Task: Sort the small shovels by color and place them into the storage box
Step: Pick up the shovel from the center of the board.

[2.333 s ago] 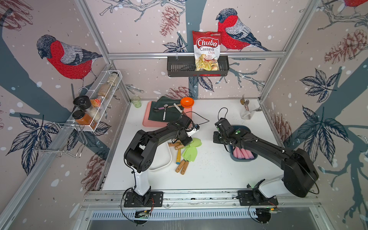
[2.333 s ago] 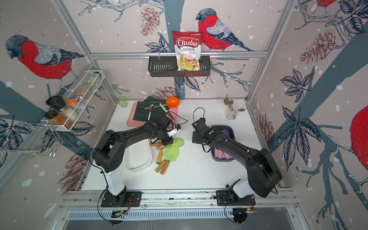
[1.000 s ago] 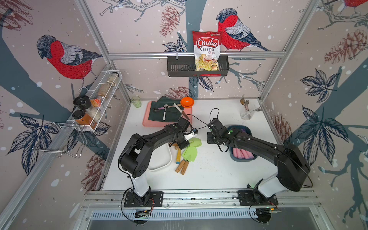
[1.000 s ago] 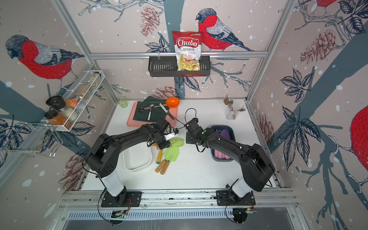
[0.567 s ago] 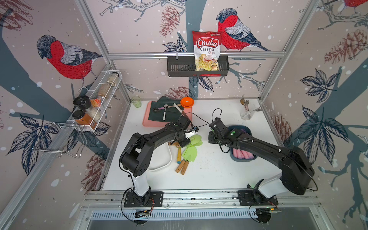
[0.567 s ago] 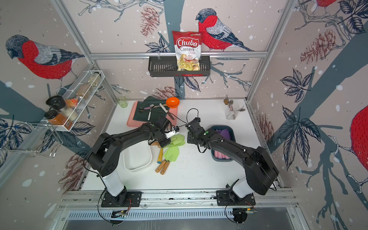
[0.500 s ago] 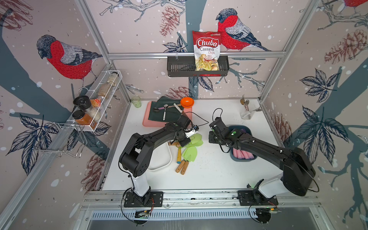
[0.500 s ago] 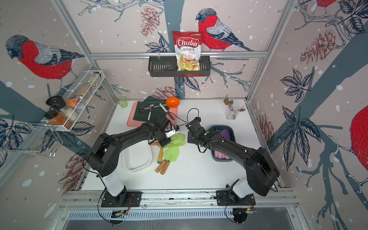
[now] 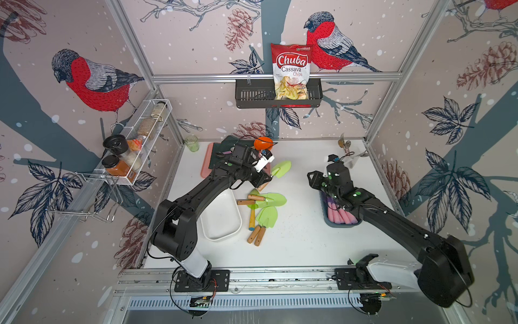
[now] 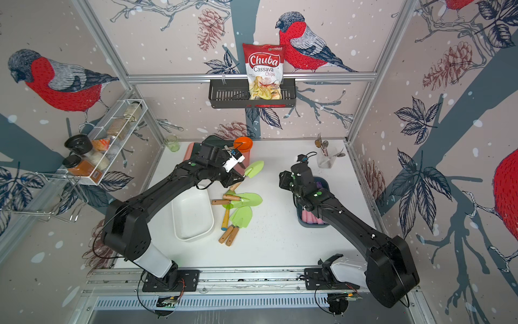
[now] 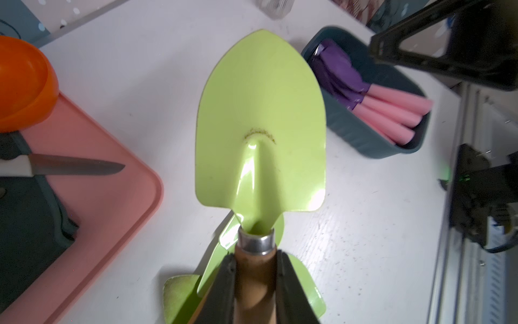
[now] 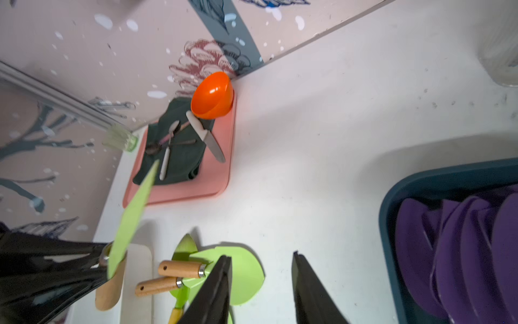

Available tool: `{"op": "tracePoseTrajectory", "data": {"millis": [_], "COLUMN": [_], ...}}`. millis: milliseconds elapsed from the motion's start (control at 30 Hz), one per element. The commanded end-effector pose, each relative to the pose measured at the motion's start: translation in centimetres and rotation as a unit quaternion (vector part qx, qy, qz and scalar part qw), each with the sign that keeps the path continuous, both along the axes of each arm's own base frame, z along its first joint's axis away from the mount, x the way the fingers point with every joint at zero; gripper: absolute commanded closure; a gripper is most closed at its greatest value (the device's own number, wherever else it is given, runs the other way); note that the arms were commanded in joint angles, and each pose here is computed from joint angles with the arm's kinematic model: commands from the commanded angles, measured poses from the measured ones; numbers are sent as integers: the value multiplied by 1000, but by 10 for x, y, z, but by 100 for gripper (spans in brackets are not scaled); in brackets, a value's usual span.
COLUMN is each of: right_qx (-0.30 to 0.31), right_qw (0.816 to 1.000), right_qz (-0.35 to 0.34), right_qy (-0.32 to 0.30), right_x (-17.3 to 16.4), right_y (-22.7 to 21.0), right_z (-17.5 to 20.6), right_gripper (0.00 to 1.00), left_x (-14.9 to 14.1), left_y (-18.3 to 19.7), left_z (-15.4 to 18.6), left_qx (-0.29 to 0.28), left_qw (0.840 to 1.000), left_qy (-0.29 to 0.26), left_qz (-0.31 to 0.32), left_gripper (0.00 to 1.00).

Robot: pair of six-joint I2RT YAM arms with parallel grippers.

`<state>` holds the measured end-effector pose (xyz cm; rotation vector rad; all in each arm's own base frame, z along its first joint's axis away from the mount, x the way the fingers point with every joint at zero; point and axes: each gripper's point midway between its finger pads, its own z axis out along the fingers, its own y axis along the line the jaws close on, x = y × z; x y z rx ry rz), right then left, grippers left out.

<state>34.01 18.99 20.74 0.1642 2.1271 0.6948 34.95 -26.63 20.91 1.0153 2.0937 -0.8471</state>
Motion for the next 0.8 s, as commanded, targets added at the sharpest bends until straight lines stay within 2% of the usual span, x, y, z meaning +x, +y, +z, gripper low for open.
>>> {"op": "tracePoseTrajectory", "data": {"millis": [0,67,167,300,367,467,567,767], "right_qx": [76,85,140,194,206,215,218,229], "right_qw": [988,981,964,944,938,928,920,903], "right_qz": [80,97,131,165,182,218,247,298], "right_qy": [-110,-144,-185,-209,-212,-212,-214,-207], "right_x": [-8,-16,-30,-42,-45,-48,-49,-47], "right_y": [34,41,53,67,76,95,113,146], "right_z": [65,83,104,119,124,132,142,149], "right_gripper": [52,48,45,42,41,39,38,39], "left_x": [-8,-6,2,5,0,-4,-8,-13], "left_y": [-16,-14,-9,4,8,14,18,20], "left_z": [57,80,109,142,157,163,171,173], "left_qx": [-138,-191,-275,-384,-422,-454,-472,-478], "left_qw": [990,981,961,920,902,884,875,871], "left_qy": [1,6,39,79,81,98,99,103], "left_qz": [-37,-26,2,34,36,49,52,50], "left_gripper": [100,100,100,100,100,100,100,100]}}
